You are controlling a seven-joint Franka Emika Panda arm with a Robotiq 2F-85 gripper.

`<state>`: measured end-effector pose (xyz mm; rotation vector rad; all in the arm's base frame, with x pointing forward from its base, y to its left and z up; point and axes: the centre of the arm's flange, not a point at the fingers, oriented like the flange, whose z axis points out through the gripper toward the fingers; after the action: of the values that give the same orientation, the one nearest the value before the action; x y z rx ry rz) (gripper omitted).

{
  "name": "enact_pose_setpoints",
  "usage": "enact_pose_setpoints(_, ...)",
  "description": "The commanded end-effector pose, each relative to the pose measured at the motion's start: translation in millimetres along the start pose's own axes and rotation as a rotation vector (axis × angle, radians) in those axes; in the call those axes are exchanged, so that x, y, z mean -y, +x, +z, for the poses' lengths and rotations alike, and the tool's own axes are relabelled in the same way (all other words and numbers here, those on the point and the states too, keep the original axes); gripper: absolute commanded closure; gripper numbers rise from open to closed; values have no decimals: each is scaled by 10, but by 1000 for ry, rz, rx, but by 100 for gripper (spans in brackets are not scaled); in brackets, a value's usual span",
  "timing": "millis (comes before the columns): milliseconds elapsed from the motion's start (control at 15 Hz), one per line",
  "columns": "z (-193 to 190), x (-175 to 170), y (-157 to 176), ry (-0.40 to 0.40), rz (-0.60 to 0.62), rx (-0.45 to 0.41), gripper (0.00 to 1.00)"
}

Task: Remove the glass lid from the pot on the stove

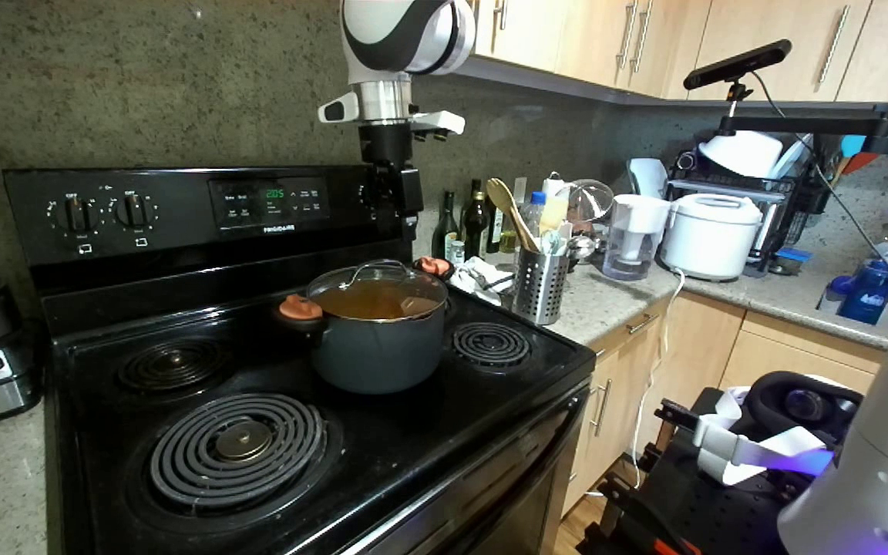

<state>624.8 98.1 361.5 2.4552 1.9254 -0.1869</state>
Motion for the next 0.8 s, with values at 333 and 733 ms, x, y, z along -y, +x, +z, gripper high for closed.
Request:
enact_pose_setpoints(333, 253, -188, 56, -26, -99, 16, 0)
enact_pose_setpoints(733, 320, -180, 57, -101, -114, 51, 0)
